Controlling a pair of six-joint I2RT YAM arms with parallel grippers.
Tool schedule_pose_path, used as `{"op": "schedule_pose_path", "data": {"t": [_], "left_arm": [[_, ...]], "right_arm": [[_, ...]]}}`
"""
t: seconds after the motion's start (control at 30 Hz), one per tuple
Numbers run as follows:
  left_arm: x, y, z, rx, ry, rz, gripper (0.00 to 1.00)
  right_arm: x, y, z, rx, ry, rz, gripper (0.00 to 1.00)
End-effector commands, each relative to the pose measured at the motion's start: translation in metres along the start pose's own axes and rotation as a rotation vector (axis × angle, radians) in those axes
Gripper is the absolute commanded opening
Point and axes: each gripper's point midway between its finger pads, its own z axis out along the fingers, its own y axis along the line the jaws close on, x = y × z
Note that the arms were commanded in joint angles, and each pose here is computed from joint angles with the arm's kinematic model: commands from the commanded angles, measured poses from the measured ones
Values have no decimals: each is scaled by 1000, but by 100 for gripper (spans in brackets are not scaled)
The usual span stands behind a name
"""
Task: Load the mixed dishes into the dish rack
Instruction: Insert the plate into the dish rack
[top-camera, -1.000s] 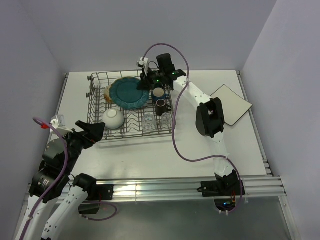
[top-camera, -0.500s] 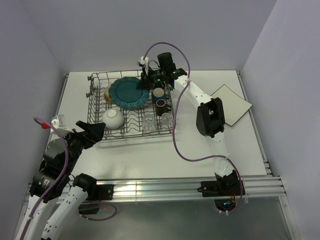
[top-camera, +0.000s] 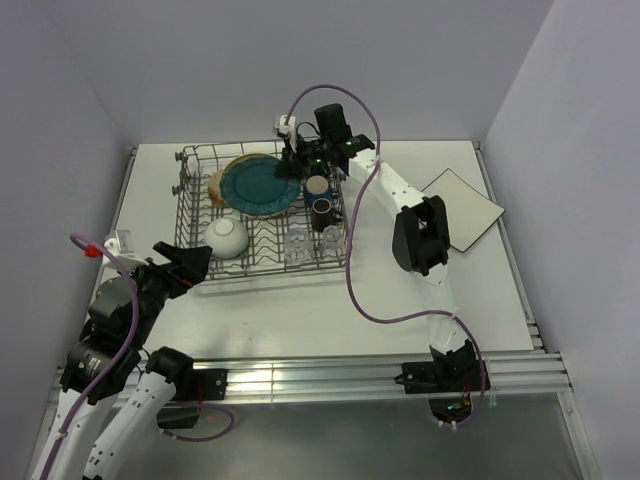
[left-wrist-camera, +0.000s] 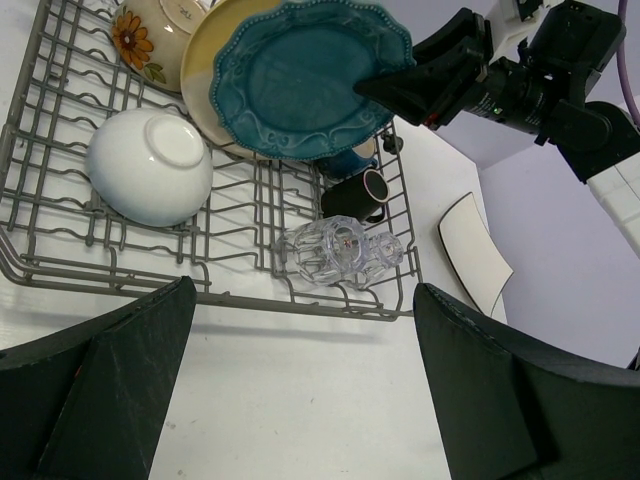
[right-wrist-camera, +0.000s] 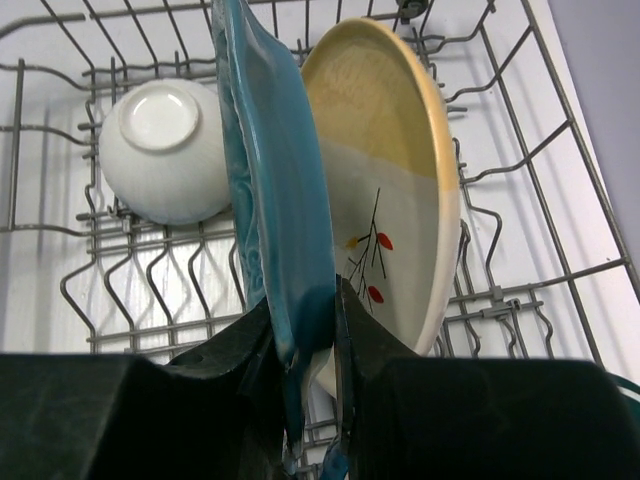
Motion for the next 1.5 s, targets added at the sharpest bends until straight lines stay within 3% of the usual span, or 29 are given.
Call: {"op": "schedule_pose_path", "data": {"t": [0.0, 0.4, 0.7, 1.33, 1.47], "left_arm": [[-2, -4, 3, 17, -8, -4, 97], [0, -3, 3, 18, -9, -8, 98], [1, -2, 1, 16, -4, -13, 97], [0, -1, 1, 11, -6, -14, 97], [-1, -1, 0, 12, -9, -13, 98]], "right_arm": [[-62, 8, -12, -6, -99, -194, 0], [-46, 29, -12, -72, -49, -200, 0], [-21, 39, 14, -86, 40, -200, 0], [4, 12, 29, 38, 89, -78, 3], [6, 12, 25, 41, 82, -45, 7]]}}
